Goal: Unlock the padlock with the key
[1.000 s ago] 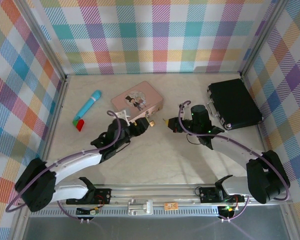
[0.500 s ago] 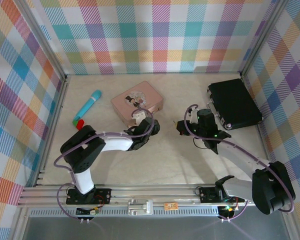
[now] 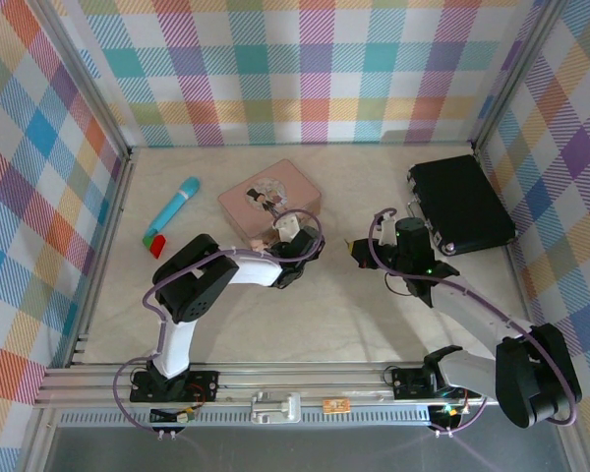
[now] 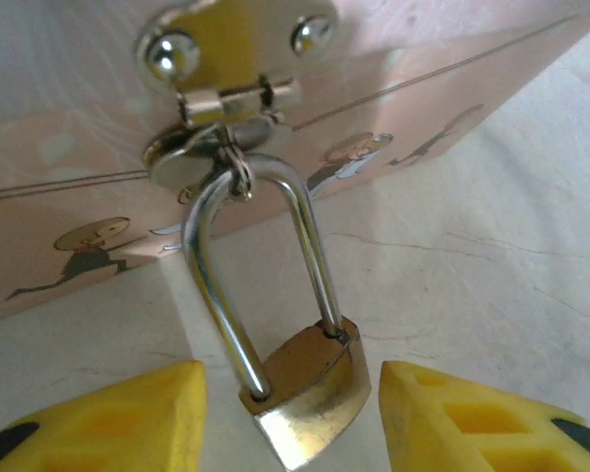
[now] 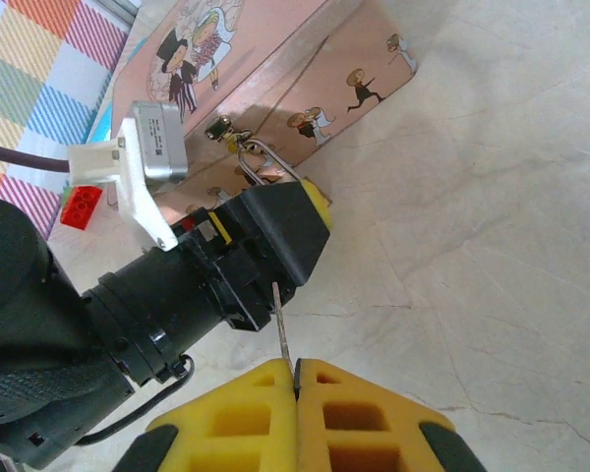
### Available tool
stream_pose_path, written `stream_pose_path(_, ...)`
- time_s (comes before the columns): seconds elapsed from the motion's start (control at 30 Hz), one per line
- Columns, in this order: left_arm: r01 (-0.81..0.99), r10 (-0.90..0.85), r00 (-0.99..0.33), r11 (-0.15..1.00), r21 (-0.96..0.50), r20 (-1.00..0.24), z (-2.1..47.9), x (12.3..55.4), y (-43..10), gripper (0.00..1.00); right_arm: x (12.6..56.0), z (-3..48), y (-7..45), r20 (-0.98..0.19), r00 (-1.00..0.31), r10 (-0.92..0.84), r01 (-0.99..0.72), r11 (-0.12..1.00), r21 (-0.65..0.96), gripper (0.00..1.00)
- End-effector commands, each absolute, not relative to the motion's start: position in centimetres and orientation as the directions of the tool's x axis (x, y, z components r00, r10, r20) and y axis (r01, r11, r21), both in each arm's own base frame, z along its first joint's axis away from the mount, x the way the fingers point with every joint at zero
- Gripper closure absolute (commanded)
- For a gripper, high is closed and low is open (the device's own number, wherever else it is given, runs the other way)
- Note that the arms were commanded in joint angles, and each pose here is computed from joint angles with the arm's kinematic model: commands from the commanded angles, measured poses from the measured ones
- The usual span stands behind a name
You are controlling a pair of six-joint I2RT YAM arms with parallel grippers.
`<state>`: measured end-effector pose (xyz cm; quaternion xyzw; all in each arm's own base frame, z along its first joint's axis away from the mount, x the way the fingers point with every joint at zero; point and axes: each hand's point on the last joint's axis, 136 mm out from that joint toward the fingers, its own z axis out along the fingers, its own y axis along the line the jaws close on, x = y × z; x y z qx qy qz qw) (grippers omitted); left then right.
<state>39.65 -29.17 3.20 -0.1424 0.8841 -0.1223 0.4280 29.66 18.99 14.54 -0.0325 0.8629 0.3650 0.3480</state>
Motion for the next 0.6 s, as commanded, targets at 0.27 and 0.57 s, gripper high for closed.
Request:
stream_pose_path(0.27, -0.179, -0.400, -0.601, 0.911, -0.371, -0.692, 0.1, 42.1, -27.0, 0.71, 30.3, 14.9, 19.6, -0.617, -0.758, 0.214, -0.326, 0.695, 0.641, 1.00)
stream_pose_path(0.57, -0.089, -0.504, -0.600, 0.814, -0.575, -0.621, 3.4, 41.2, -28.6, 0.99, 29.1, 11.6, 20.4, -0.502, -0.832, 0.237, -0.252, 0.643, 0.723, 1.00)
